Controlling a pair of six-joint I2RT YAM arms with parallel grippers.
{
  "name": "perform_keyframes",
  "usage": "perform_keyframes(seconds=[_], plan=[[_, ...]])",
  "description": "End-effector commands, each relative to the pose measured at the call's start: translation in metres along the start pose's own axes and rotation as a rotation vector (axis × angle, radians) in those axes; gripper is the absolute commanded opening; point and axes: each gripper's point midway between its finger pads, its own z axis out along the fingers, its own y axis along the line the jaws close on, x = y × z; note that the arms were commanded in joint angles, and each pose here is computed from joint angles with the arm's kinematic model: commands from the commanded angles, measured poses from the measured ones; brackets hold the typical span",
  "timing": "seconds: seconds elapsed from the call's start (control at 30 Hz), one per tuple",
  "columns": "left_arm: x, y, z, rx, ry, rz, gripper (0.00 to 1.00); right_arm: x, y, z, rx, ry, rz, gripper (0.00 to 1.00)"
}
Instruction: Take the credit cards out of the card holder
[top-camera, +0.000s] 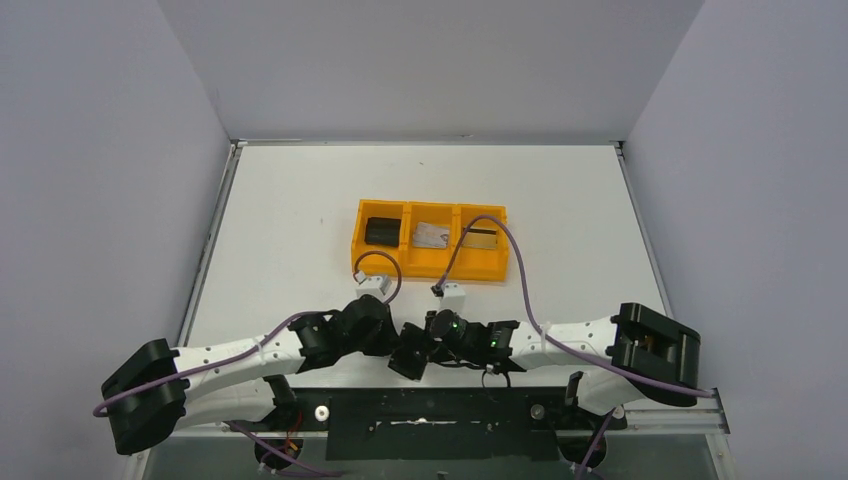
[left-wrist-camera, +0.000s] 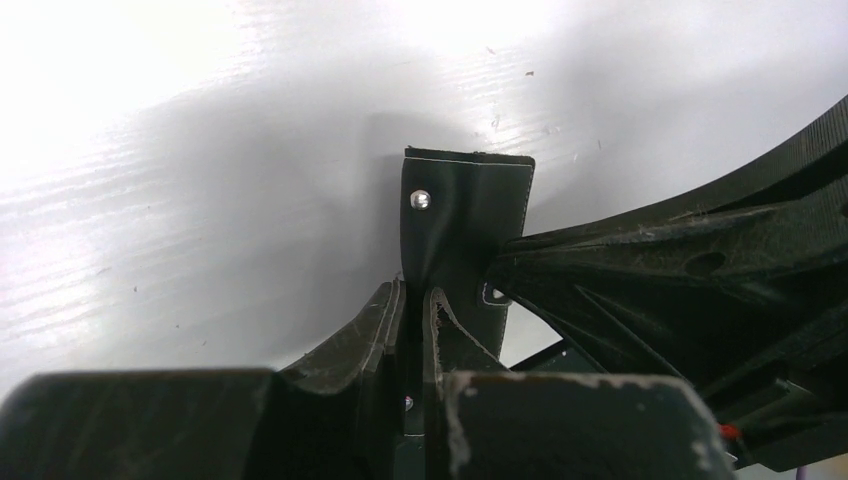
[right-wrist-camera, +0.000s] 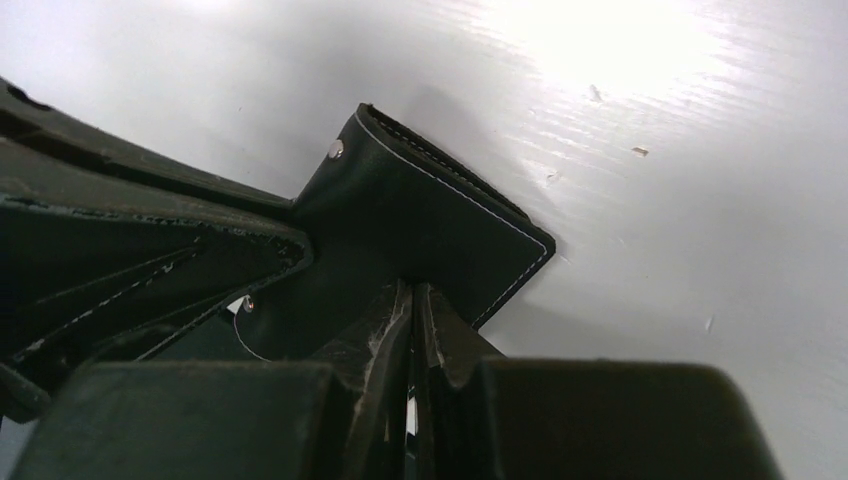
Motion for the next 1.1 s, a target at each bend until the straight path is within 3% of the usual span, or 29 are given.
perform_keyframes(seconds=[0.0,0.1,0.43,0.7,0.9,1.0,1.07], plan=[[-0.045,-0.009,-0.003,-0.004,-0.189,-0.083,0.00,0.054,-0.003,-0.011,-0.099,0.220,-0.136,0.00],[-0.046,-0.002,-0.003,-0.045,-0.201,-0.097,0.00,0.064,0.013,-0.016,-0.234,0.249,-0.159,0.00],[-0.057,0.020,-0.008,-0.144,-0.246,-0.136,0.00,0.091,0.036,-0.037,-0.445,0.336,-0.227,0.00],[-0.056,0.028,-0.008,-0.168,-0.245,-0.151,0.00,0.100,0.044,-0.047,-0.515,0.358,-0.250,0.00],[-0.053,0.005,-0.010,-0.015,-0.230,-0.115,0.00,0.052,0.001,-0.034,-0.208,0.185,-0.132,0.00],[-0.051,0.003,-0.012,0.013,-0.232,-0.131,0.00,0.018,-0.031,-0.033,-0.020,0.059,-0.015,0.14],[-0.051,0.005,-0.013,0.009,-0.238,-0.143,0.00,0.007,-0.041,-0.035,0.027,0.026,0.046,0.28]])
